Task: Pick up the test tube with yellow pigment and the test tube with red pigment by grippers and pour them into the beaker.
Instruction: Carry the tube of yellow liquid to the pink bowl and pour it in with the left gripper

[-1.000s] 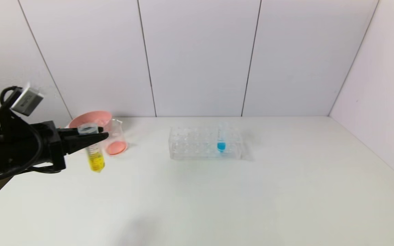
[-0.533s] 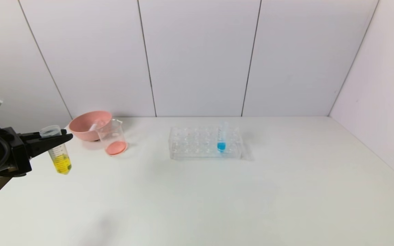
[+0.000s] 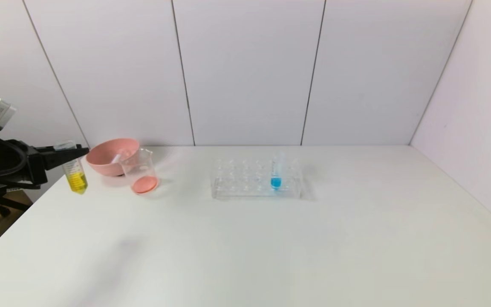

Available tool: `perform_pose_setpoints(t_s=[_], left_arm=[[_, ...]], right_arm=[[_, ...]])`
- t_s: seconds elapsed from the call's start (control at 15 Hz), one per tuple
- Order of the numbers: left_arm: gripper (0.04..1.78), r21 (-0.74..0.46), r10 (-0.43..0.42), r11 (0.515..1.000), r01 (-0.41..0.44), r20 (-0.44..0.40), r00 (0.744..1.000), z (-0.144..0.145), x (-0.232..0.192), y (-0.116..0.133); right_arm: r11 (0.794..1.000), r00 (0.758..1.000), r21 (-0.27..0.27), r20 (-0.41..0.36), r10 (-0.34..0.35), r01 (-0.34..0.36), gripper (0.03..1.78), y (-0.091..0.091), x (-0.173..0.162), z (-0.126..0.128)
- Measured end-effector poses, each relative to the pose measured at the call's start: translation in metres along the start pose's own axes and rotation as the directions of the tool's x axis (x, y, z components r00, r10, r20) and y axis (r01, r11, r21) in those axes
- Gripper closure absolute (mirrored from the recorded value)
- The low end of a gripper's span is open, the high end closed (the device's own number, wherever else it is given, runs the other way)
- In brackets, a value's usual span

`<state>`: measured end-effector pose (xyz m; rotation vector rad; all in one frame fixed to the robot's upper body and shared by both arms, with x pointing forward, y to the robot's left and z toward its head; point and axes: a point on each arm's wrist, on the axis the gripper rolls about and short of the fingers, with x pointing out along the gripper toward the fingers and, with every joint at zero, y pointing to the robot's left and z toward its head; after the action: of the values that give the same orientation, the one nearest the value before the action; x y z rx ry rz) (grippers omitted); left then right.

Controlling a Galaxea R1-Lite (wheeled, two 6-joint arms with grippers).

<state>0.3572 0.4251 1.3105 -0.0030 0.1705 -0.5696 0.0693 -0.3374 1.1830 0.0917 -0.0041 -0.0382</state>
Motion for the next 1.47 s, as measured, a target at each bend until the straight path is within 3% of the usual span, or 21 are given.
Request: perform_pose_setpoints(t_s=[0.47, 0.73, 1.13, 1.47], left_arm=[[1.36, 0.002, -0.069, 0.998, 0.069, -0.022, 0.997, 0.015, 0.061, 0.057], [1.36, 0.066, -0.108, 0.991, 0.117, -0.122, 0.987, 0.022, 0.082, 0.074], [1.36, 0.126, -0.130, 0.977, 0.172, -0.290, 0.948, 0.043, 0.087, 0.079], [1.36, 0.231, -0.026, 0.963, 0.141, -0.440, 0.898, 0.050, 0.108, 0.067]], right_arm=[[1.000, 1.000, 0.000, 0.000, 0.000, 0.000, 0.10, 0.000, 0.000, 0.000], [1.000, 1.000, 0.000, 0.000, 0.000, 0.000, 0.10, 0.000, 0.000, 0.000], [1.000, 1.000, 0.000, 0.000, 0.000, 0.000, 0.10, 0.000, 0.000, 0.000], [1.000, 1.000, 0.000, 0.000, 0.000, 0.000, 0.10, 0.000, 0.000, 0.000]])
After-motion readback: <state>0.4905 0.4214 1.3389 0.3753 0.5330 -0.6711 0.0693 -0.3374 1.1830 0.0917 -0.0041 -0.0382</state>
